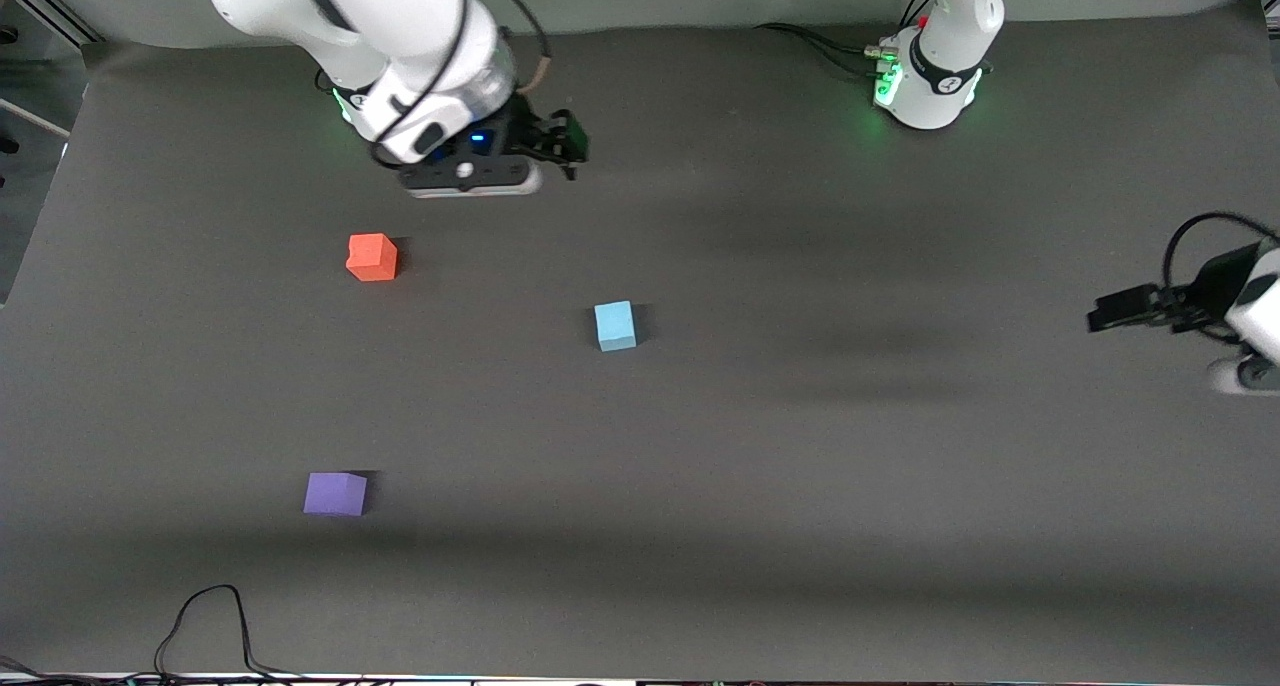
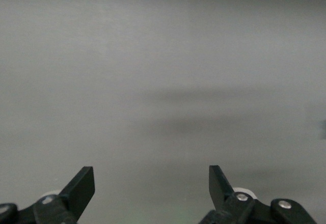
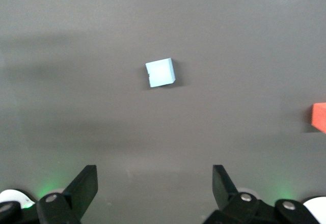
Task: Place blue block between orange and purple blocks
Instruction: 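Lower the right gripper onto the light-blue block and grasp it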
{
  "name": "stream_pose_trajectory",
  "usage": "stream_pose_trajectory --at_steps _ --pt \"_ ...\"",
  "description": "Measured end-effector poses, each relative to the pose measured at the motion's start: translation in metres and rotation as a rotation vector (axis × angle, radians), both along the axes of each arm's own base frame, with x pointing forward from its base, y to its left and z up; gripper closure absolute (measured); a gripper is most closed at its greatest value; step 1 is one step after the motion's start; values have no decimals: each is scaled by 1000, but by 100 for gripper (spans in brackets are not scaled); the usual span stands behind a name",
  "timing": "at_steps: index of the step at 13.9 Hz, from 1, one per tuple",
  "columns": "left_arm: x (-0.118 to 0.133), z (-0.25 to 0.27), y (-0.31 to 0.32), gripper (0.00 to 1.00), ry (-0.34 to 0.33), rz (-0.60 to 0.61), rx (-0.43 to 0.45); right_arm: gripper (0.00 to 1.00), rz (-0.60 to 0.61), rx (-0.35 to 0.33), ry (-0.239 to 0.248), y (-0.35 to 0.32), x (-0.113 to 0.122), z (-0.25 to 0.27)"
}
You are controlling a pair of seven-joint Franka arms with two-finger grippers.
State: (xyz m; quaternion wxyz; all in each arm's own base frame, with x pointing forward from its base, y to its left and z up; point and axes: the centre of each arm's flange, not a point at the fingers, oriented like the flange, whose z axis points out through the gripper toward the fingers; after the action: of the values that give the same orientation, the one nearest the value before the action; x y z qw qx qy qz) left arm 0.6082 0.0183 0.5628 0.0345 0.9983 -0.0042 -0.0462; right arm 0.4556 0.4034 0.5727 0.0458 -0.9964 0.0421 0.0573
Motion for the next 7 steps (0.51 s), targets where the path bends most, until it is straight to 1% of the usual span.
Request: stream_pose_trajectory --at_steps 2,4,5,7 --pt "-15 23 -10 0 -28 -17 22 0 5 -15 17 17 4 -26" --pt "-27 37 -14 0 -37 -23 35 0 9 -21 21 30 9 -59" --pt "-29 40 -14 0 -41 -22 39 0 12 -16 13 38 8 -78" --pt "-30 39 -12 0 -39 -22 52 0 29 -1 -21 56 -2 -125"
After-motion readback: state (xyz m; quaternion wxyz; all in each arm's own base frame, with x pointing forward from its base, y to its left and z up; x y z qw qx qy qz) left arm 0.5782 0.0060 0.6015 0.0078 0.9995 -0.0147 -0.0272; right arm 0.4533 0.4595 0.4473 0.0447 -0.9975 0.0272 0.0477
